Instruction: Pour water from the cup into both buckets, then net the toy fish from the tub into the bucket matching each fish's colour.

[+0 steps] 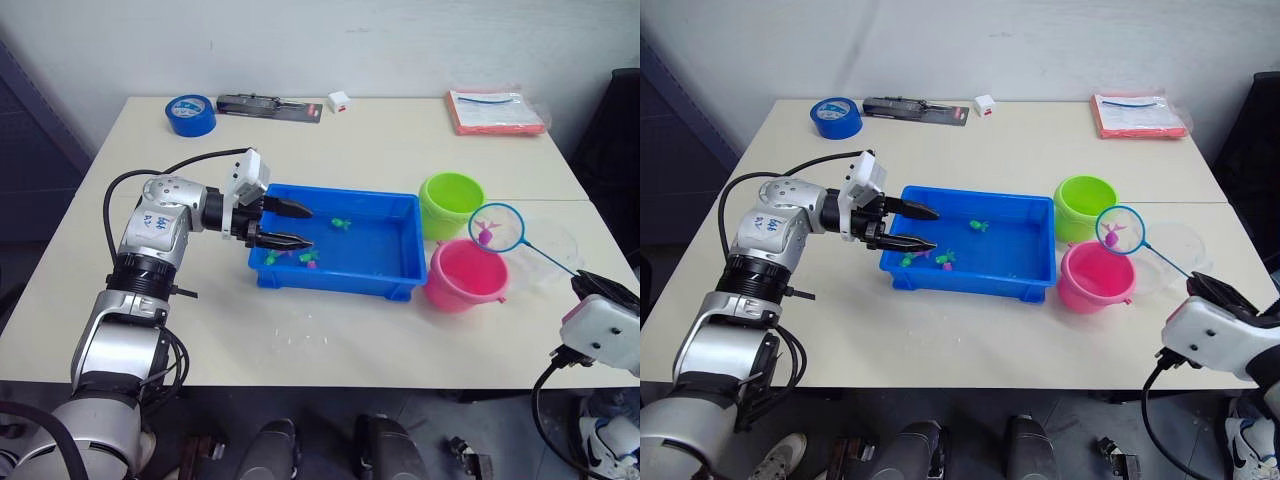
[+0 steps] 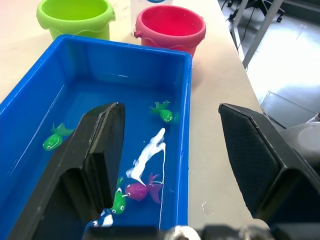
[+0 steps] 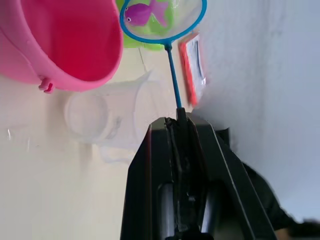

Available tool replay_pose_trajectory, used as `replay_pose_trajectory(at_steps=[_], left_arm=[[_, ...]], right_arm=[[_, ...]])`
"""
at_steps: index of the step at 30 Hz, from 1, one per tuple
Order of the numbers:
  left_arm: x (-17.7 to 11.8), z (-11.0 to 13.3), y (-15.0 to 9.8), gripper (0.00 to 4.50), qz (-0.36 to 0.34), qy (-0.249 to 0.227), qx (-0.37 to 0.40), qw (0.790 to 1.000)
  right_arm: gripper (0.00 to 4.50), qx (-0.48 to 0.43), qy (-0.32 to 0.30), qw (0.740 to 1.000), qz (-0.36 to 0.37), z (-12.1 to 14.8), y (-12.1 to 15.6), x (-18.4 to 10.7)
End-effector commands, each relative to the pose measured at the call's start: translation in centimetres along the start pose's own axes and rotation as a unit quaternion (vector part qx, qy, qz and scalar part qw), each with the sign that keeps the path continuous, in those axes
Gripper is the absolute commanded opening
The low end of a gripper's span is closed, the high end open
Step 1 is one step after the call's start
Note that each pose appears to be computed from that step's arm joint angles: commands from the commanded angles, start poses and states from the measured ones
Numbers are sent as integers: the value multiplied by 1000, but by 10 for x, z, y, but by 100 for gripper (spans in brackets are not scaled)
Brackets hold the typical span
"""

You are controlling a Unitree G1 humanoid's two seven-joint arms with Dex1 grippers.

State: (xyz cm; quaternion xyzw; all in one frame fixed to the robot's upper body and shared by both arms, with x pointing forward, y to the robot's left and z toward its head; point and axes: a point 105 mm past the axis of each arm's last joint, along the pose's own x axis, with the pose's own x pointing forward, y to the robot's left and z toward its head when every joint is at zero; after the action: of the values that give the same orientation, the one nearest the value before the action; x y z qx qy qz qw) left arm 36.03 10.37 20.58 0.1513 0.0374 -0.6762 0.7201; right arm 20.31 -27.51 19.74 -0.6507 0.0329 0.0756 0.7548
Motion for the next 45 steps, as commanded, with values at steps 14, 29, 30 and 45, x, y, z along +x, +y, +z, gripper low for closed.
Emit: replay_pose_trajectory(at_steps=[14, 29, 30, 45], left_arm=[[-8, 9, 0, 326, 10, -8, 12, 1000], [-11, 7, -2, 326, 18, -7, 7, 1000], [-11, 7, -2, 326, 18, -7, 7, 1000], [-12, 7, -2, 326, 22, -8, 9, 1000]], right_arm=[[80, -256, -22, 964, -72, -1, 32, -16], [80, -362, 0, 924, -121, 0, 29, -19], [80, -368, 0, 921, -125, 1, 28, -19], [80, -395, 4, 905, -158, 5, 21, -19]])
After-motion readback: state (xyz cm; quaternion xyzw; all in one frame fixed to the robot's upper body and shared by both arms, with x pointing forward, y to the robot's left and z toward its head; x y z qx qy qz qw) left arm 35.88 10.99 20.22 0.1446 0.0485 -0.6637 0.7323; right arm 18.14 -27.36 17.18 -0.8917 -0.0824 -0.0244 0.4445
